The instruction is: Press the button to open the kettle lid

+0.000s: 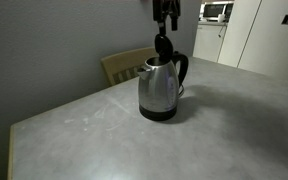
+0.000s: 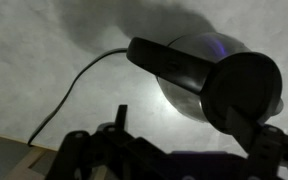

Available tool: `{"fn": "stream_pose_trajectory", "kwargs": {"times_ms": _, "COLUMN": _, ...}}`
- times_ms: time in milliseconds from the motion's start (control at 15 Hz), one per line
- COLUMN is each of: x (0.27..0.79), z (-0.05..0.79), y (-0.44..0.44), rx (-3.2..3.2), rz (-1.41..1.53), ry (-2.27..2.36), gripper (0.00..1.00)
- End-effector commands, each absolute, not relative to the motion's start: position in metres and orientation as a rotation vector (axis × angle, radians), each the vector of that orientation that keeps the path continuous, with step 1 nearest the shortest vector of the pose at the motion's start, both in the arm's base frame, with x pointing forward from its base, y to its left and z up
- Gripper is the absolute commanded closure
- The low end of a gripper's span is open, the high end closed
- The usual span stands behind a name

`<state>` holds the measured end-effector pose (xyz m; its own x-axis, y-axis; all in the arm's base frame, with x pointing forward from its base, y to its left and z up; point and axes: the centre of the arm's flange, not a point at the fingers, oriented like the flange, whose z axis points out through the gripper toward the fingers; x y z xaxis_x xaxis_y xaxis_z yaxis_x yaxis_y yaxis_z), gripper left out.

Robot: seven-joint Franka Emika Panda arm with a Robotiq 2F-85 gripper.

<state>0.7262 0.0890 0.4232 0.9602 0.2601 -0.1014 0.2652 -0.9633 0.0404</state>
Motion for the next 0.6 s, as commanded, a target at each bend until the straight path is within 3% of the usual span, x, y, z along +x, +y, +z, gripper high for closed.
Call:
{"fn": "stream_pose_trajectory", "kwargs": {"times_ms": 0, "x": 0.714, "z": 0.421, "y": 0.082, "rx": 3.088, "rz": -0.124, "ry": 0.429, "gripper": 0.0}}
{"fn": "stream_pose_trajectory", "kwargs": {"times_ms": 533, "x": 0.728, "z": 0.419, "y": 0.09, "rx": 3.102, "rz": -0.112, "ry": 0.448, "gripper": 0.0}}
